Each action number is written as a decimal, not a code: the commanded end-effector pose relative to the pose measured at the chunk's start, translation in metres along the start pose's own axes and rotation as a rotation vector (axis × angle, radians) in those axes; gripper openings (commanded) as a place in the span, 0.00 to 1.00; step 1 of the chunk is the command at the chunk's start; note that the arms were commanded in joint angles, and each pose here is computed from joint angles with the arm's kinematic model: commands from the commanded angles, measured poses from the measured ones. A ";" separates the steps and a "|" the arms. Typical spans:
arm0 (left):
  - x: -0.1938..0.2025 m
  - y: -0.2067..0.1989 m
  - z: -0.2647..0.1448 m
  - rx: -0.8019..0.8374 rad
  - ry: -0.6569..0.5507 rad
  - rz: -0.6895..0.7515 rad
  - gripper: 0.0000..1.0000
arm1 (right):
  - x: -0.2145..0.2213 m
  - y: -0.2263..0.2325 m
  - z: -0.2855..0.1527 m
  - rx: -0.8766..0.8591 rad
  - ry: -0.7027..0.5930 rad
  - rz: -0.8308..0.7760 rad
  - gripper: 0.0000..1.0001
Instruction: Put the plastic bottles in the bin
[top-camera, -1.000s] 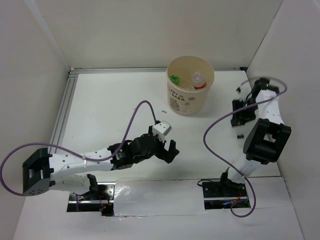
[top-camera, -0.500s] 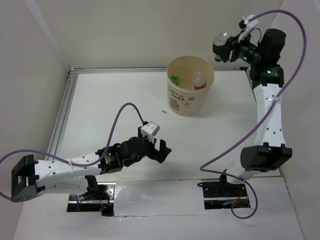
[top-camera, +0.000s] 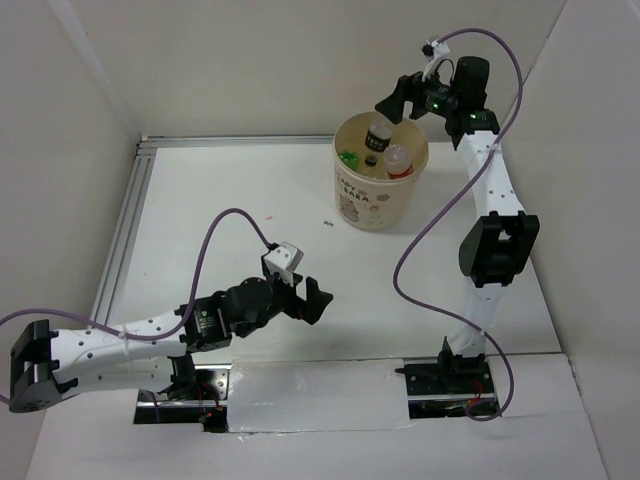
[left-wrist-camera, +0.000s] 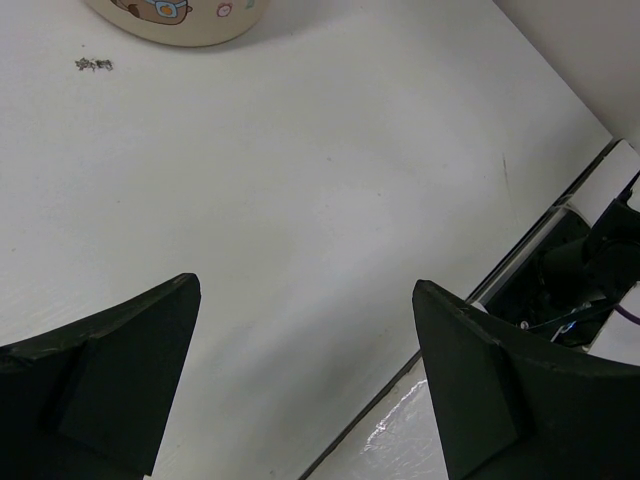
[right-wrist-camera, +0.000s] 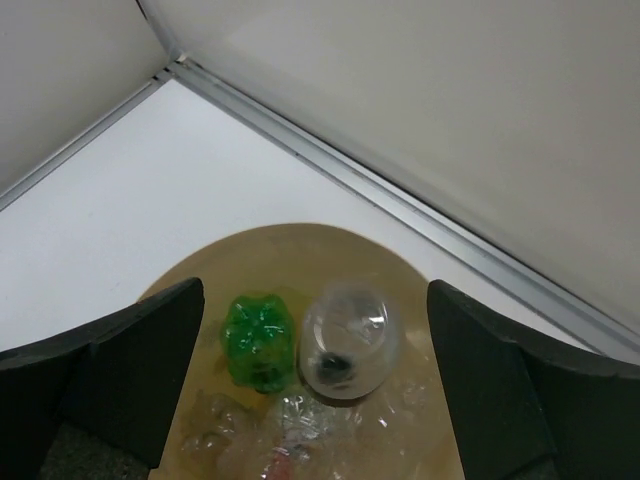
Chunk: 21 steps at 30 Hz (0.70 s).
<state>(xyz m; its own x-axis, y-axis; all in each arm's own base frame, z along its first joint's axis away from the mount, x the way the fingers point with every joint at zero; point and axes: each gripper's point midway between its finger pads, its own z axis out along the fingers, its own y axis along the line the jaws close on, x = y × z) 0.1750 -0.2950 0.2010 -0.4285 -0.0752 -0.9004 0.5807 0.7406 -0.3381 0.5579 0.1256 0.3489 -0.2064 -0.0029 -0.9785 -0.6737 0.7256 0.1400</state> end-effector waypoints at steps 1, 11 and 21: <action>-0.013 -0.001 -0.002 -0.001 -0.054 -0.011 1.00 | -0.059 0.039 -0.029 -0.027 -0.086 -0.103 0.99; -0.029 -0.011 0.004 0.005 -0.069 0.011 1.00 | -0.052 -0.014 -0.132 0.378 -0.012 0.058 0.99; -0.052 0.006 0.013 -0.076 -0.052 0.027 1.00 | 0.060 0.018 -0.239 0.658 0.099 0.021 0.99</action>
